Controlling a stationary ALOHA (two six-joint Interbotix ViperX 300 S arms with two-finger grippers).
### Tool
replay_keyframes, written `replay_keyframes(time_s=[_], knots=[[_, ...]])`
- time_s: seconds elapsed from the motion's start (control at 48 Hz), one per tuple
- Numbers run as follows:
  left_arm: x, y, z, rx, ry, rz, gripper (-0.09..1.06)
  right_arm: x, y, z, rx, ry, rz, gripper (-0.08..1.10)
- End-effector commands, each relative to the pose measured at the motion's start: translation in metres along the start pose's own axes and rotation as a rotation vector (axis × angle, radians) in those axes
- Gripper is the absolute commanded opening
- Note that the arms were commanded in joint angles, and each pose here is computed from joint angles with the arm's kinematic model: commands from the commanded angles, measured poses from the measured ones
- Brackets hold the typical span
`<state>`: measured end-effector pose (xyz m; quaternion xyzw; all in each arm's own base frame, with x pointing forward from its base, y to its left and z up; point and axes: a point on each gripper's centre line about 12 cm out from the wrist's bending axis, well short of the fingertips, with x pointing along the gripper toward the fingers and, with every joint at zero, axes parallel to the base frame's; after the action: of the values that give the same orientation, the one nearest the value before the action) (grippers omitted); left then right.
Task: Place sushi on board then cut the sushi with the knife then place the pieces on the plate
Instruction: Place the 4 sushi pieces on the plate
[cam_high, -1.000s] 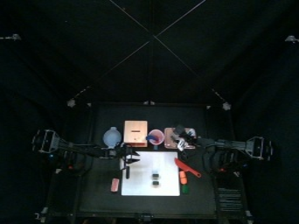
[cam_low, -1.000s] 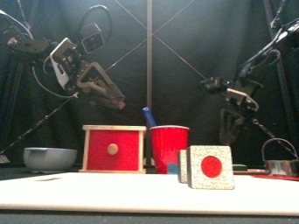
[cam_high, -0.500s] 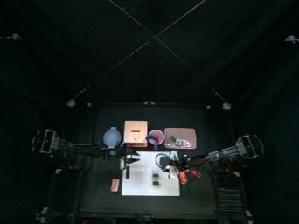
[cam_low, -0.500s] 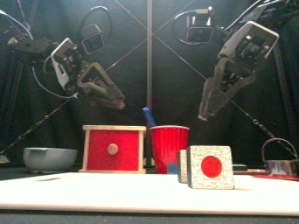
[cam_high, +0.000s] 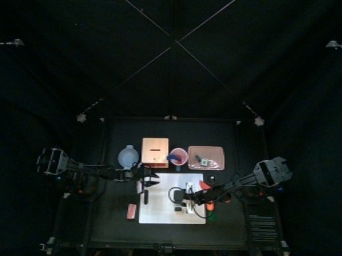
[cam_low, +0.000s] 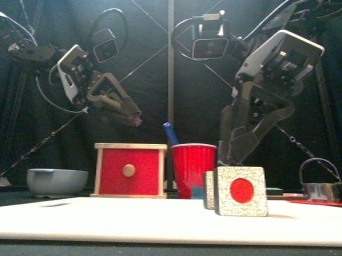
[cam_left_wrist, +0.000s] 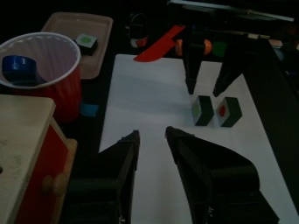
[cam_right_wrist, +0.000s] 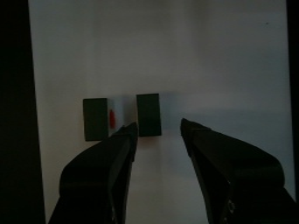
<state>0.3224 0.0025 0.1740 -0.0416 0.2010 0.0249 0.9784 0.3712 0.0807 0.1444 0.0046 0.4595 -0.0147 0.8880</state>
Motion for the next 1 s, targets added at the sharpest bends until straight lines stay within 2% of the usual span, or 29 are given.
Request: replay_keyframes(time_s=[0.021,0.312,0.542,0.708,1.0], knots=[[0.000,0.000,0.006,-0.001,-0.020,0.001,0.73,-0.005,0.003,0.014,0.005,-0.037,0.012,0.81],[0.000,0.000,0.006,0.000,-0.020,0.001,0.73,0.016,0.006,0.010,0.010,0.004,0.004,0.78],[0.000,0.001,0.005,-0.002,-0.017,0.002,0.73,0.018,0.003,0.007,0.020,0.017,0.000,0.62],[0.000,0.001,0.004,-0.003,-0.016,0.003,0.73,0.003,-0.002,0.006,0.044,0.013,-0.008,0.56],[0.000,0.001,0.004,-0.003,-0.014,0.004,0.73,-0.051,-0.069,-0.011,0.167,0.031,-0.154,0.56]])
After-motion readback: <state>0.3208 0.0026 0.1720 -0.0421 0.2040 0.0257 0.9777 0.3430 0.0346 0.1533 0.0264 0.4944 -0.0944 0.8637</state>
